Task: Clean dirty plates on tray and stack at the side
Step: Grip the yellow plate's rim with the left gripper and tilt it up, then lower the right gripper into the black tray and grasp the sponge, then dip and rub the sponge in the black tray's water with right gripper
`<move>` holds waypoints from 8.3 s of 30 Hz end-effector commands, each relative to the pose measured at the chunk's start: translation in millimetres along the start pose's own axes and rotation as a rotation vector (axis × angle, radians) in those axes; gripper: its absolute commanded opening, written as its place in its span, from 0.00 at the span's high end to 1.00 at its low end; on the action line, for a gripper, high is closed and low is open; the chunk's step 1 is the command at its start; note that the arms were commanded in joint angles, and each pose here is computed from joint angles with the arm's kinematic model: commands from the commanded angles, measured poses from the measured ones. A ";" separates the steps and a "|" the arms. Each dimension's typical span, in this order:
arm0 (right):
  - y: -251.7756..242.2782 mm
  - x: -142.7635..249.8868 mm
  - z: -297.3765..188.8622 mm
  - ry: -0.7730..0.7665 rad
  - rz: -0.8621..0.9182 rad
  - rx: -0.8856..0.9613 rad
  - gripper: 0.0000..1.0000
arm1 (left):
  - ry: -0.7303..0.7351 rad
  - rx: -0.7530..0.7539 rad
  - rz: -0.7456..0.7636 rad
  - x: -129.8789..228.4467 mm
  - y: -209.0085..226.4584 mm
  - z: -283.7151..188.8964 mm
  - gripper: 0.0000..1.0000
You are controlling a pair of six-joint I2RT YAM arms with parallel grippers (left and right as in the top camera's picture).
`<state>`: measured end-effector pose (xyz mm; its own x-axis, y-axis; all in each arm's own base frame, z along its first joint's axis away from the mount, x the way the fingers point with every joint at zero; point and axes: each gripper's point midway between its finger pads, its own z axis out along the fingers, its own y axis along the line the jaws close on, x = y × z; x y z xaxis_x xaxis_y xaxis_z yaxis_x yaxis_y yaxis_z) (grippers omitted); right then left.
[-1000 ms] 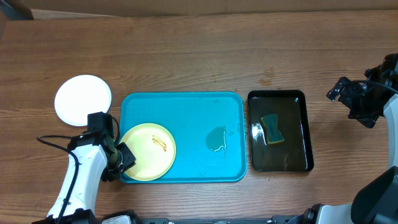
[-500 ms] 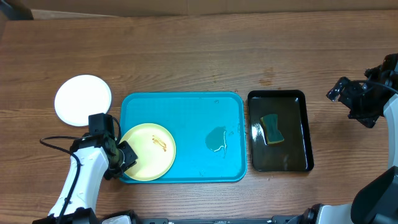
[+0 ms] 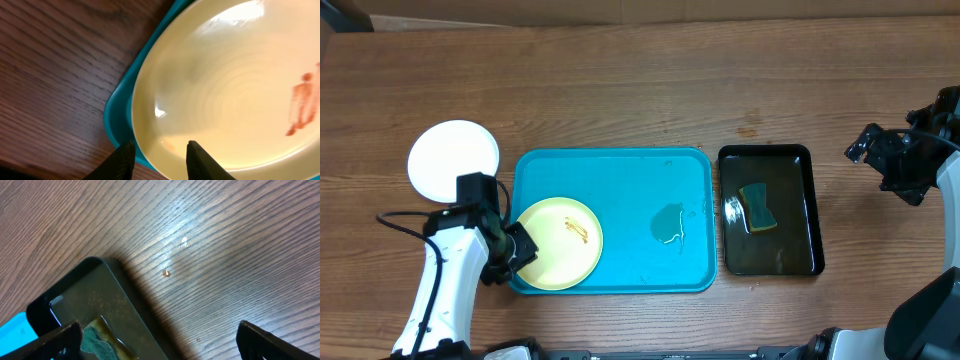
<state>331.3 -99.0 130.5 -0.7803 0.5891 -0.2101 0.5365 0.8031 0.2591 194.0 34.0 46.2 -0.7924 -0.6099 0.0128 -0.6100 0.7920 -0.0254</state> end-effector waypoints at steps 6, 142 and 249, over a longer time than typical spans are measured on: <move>1.9 -5.2 -3.4 -0.016 0.003 -0.009 0.00 | -0.035 -0.050 -0.010 -5.8 10.1 7.6 0.67; 75.8 174.2 92.0 0.293 -0.472 0.020 0.20 | -0.056 0.115 0.274 -37.9 -85.0 68.5 0.89; 62.3 200.0 118.2 0.348 -0.445 -0.034 0.96 | -0.059 0.107 0.273 -38.5 -83.7 68.6 0.77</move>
<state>256.5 84.7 1.9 -0.9932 0.1138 -0.0247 0.1030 0.9573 0.2700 298.5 -16.4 1.3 -0.9114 -0.3876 -0.1380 -0.3592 0.9132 -0.1925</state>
